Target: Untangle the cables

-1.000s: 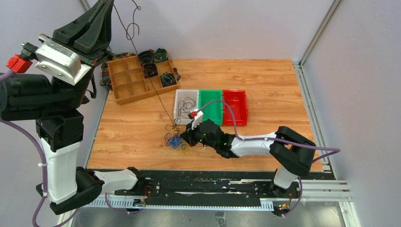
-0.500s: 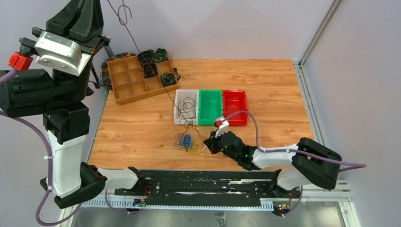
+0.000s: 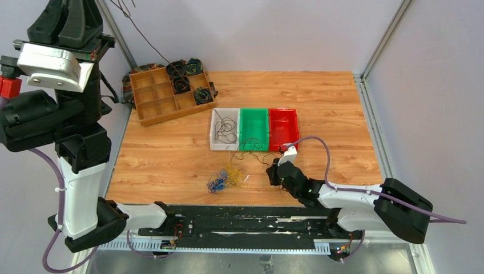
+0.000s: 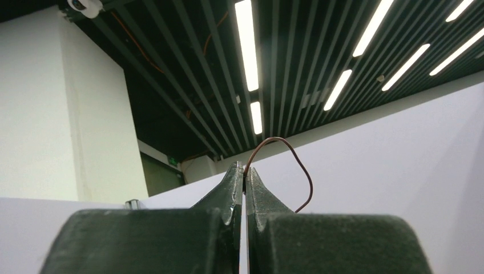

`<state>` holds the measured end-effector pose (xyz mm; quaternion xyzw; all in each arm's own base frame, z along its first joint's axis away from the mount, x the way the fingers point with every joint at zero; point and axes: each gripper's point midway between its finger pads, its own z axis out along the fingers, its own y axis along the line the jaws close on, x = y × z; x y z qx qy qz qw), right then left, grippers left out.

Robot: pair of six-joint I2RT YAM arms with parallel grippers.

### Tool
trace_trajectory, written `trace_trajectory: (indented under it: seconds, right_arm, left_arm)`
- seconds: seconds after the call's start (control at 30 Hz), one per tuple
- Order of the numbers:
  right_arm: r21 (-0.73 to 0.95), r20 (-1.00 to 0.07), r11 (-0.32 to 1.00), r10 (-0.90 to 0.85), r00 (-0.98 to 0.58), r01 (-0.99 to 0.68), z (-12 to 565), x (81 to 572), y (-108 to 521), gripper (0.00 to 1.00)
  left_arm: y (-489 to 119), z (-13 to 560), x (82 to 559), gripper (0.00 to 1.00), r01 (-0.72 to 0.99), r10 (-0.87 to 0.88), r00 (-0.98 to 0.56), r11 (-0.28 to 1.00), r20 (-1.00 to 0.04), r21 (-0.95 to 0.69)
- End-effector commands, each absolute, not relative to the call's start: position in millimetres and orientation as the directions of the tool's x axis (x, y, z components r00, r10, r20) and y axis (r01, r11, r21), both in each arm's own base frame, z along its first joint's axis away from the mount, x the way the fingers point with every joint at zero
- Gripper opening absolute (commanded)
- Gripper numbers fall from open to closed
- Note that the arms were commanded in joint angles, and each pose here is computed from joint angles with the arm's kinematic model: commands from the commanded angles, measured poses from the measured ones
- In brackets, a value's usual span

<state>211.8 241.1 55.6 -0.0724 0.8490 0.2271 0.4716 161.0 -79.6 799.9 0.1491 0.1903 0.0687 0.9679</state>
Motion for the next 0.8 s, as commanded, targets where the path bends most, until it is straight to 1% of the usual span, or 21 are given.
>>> trace_trajectory:
  seconds: [0.0,0.13,0.2,0.37,0.53,0.67,0.77]
  right_arm:
    - [0.225,-0.804,0.964,0.104,-0.585,-0.139,30,214,195,0.01]
    - [0.157,-0.782,0.988,0.114,-0.613,-0.016,17,213,169,0.01]
    - [0.143,-0.773,0.99,0.119,-0.624,0.011,13,211,163,0.01]
    - [0.076,-0.755,0.994,0.109,-0.647,0.079,5,209,146,0.01]
    - [0.052,-0.727,0.987,0.141,-0.672,0.151,-6,206,131,0.01]
    - [0.022,-0.715,0.977,0.163,-0.68,0.211,-12,202,116,0.0]
    - [0.009,-0.706,0.961,0.202,-0.678,0.277,-18,197,100,0.01]
  left_arm:
    - [-53,820,136,0.01,-0.161,0.218,0.939,0.962,-0.266,0.221]
    - [-34,835,122,0.0,-0.252,0.279,0.937,0.957,-0.21,0.146]
    - [-27,842,115,0.0,-0.281,0.3,0.935,0.952,-0.188,0.124]
    - [-21,853,93,0.01,-0.333,0.342,0.935,0.938,-0.095,0.097]
    - [-5,867,72,0.0,-0.396,0.396,0.918,0.918,-0.032,0.016]
    - [1,873,53,0.01,-0.453,0.454,0.89,0.891,0.039,-0.025]
    - [4,874,46,0.01,-0.488,0.489,0.87,0.872,0.061,-0.034]
